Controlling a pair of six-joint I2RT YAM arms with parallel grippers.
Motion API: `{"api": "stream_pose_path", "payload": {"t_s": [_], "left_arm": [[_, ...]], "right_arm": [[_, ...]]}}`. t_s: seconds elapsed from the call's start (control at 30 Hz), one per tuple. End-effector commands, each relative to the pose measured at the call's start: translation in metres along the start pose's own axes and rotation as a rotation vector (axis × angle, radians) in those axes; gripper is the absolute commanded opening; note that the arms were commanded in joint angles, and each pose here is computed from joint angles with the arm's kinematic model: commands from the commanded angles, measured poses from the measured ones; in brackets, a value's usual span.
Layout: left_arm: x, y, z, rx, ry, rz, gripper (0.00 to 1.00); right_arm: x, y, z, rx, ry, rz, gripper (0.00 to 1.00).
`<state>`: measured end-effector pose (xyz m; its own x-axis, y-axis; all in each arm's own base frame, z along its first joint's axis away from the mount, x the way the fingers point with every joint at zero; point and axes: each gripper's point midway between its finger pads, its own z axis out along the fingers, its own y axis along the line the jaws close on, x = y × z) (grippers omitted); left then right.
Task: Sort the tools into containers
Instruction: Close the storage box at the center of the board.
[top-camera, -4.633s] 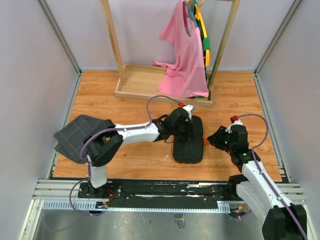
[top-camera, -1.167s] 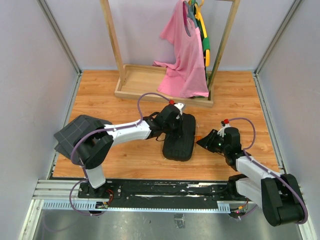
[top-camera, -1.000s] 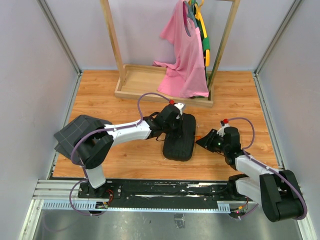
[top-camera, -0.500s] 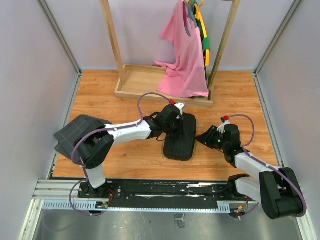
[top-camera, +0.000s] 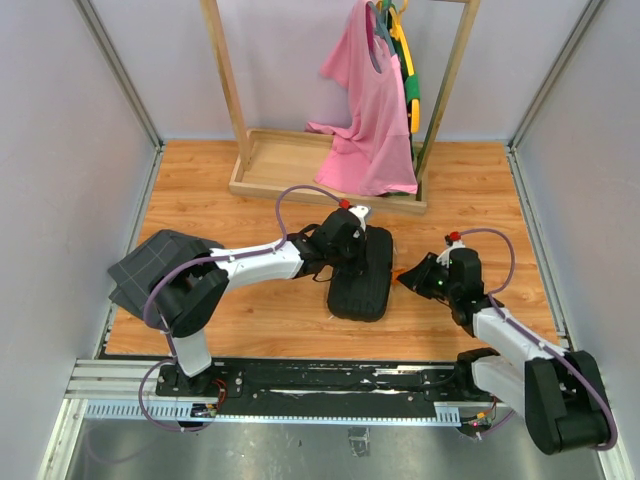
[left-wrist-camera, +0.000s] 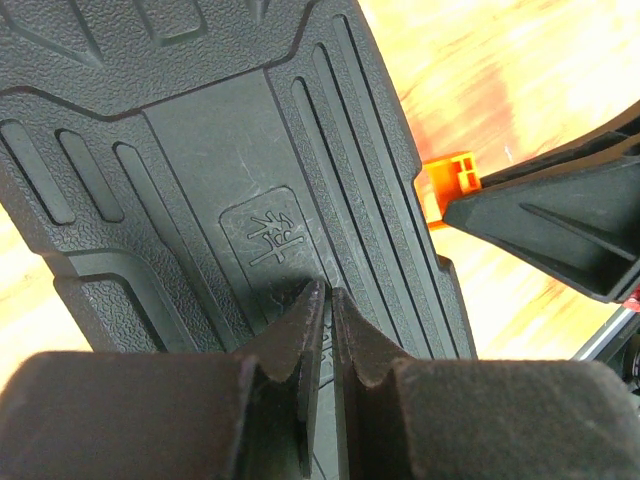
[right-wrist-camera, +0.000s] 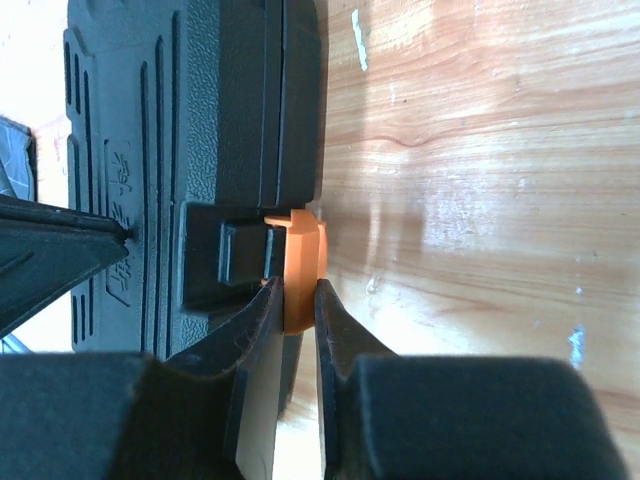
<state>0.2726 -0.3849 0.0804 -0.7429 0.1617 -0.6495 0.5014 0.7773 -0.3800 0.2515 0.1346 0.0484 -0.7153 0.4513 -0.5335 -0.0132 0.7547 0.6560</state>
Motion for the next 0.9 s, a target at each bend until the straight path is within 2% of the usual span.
{"api": "stream_pose_path", "payload": {"t_s": [0.0, 0.3, 0.5, 0.87], "left_arm": [[0.076, 0.039, 0.011, -0.125, 0.231, 0.019, 0.14], [0.077, 0.035, 0.013, -0.116, 0.233, 0.020, 0.14], [0.078, 0.031, 0.014, -0.108, 0.238, 0.027, 0.13], [0.080, 0.027, 0.016, -0.101, 0.243, 0.031, 0.13]], "right_arm": [[-0.020, 0.005, -0.012, 0.034, -0.055, -0.090, 0.11], [-0.027, 0.025, -0.020, -0.037, -0.062, -0.144, 0.09], [-0.029, 0.042, -0.019, -0.123, -0.061, -0.166, 0.14], [-0.035, 0.053, -0.020, -0.169, -0.086, -0.166, 0.19]]}}
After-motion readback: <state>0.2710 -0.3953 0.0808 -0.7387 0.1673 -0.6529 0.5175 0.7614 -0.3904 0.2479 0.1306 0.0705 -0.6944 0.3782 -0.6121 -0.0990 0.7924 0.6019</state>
